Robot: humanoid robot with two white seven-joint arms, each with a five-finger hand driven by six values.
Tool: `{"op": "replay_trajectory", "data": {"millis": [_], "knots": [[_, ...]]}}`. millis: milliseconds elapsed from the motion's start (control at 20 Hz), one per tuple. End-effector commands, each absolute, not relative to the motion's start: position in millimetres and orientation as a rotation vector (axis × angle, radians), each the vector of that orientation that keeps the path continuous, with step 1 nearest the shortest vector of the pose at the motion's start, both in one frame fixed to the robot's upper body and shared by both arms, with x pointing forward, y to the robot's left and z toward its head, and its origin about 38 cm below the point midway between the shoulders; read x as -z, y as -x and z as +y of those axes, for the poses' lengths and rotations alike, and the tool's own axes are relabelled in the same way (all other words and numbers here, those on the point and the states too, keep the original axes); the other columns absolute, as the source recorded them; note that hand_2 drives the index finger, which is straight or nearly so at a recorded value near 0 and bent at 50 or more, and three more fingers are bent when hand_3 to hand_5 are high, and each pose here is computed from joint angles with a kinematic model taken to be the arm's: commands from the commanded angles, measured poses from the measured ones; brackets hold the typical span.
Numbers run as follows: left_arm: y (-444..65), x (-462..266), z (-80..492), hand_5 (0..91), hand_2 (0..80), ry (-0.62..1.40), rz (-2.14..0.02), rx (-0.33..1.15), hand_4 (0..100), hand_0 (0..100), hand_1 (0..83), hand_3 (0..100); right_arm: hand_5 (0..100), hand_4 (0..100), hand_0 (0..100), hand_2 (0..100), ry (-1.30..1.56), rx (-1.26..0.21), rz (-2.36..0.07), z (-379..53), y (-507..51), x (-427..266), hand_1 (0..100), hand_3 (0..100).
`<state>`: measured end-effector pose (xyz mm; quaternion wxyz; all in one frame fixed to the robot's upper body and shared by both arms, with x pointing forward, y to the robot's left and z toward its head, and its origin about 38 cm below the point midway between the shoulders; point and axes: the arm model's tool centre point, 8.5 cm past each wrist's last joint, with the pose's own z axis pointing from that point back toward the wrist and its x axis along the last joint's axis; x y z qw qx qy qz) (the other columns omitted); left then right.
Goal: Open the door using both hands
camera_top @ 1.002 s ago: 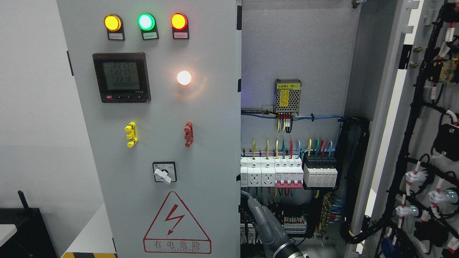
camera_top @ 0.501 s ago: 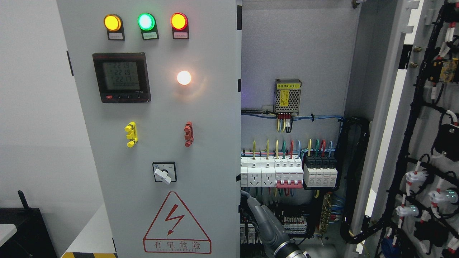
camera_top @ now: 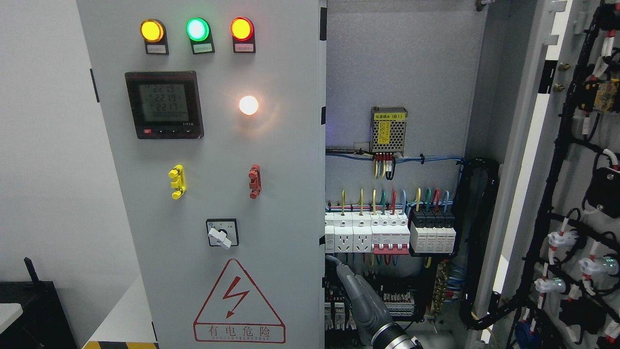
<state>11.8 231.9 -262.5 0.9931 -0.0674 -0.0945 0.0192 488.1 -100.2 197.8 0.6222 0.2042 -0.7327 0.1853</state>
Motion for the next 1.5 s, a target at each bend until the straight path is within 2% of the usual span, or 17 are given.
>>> {"op": "replay_trajectory", "data": {"millis": [0,952,1152,1452], "knots": [[-12,263,231,0.0,0.0,0.137,-0.187,-0.022,0,0,0.0,0,0,0,38,0,-0.485,-0.446,-1.674,-100,-489,-197,0,0],[-12,263,231,0.0,0.0,0.137,-0.188,-0.023,0,0,0.0,0,0,0,38,0,-0.524,-0.483,-1.668,-105,-498,-203,0,0],[-12,263,231,0.0,0.0,0.137,-0.188,-0.023,0,0,0.0,0,0,0,38,0,-0.607,-0.425,-1.658,-105,-499,-206,0,0],[-12,263,231,0.0,0.0,0.137,-0.188,-0.023,0,0,0.0,0,0,0,38,0,-0.615,-0.421,-1.653,-105,-499,-205,0,0]]}}
